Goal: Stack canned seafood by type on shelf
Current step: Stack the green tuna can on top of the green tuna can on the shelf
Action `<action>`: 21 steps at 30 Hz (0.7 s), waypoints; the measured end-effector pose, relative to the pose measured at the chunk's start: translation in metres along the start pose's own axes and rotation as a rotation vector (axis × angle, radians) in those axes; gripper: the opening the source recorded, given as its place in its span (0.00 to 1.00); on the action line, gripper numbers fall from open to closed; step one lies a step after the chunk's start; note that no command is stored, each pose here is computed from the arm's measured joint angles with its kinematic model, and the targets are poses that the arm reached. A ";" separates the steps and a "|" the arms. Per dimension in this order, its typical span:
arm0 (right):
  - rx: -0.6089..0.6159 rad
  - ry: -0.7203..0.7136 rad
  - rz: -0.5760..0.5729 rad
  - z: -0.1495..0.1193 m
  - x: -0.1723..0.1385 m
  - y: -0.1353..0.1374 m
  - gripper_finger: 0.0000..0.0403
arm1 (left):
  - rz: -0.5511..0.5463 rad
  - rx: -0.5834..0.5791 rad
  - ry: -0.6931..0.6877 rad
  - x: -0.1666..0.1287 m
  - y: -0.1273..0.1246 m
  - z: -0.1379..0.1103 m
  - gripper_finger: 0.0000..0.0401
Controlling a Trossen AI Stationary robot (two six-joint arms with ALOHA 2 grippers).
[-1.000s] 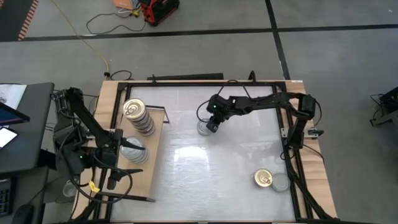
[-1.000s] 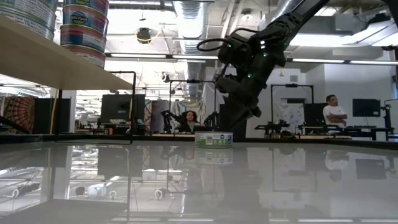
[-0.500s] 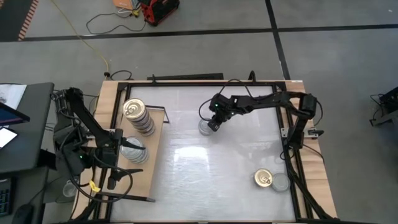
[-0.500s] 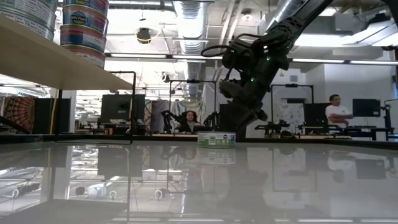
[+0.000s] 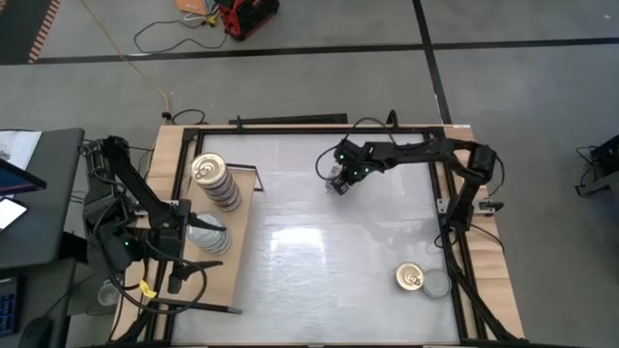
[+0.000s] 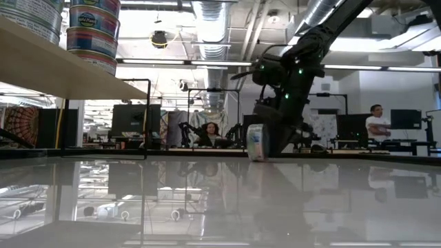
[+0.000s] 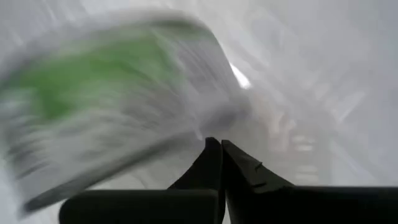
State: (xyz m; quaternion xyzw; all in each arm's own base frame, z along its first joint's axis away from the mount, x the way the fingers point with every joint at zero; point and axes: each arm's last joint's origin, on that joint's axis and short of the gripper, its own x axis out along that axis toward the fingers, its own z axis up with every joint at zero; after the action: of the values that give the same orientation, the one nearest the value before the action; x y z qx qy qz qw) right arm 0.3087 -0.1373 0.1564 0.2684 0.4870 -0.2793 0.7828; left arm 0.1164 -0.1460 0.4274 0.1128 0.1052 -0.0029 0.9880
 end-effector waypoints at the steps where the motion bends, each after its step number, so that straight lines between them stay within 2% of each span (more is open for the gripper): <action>1: -0.008 -0.016 0.003 0.002 -0.006 -0.001 0.08 | 0.000 0.001 0.000 0.000 0.000 0.000 0.76; 4: -0.061 -0.066 0.004 0.008 -0.033 0.001 0.08 | 0.001 0.017 0.000 0.000 0.000 0.000 0.76; 7: -0.173 -0.102 -0.061 0.001 -0.060 0.011 0.09 | -0.017 0.046 0.003 0.000 0.000 0.000 0.76; 11: -0.471 -0.184 -0.151 -0.013 -0.095 0.031 0.12 | -0.065 0.081 0.026 0.000 -0.002 -0.003 0.76; 13: -0.617 -0.221 -0.138 -0.019 -0.106 0.041 0.16 | -0.059 0.102 0.040 0.000 -0.002 -0.005 0.76; 17: -0.747 -0.331 -0.103 -0.017 -0.117 0.053 0.30 | -0.034 0.111 0.040 0.001 -0.002 -0.006 0.76; 21: -0.837 -0.330 -0.001 -0.013 -0.106 0.061 0.57 | -0.029 0.107 0.040 0.001 -0.002 -0.006 0.76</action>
State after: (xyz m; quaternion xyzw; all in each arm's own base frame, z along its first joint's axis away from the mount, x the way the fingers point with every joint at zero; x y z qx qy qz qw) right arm 0.3046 -0.0674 0.2570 -0.1194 0.4270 -0.0976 0.8910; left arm 0.1161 -0.1467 0.4214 0.1639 0.1262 -0.0208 0.9781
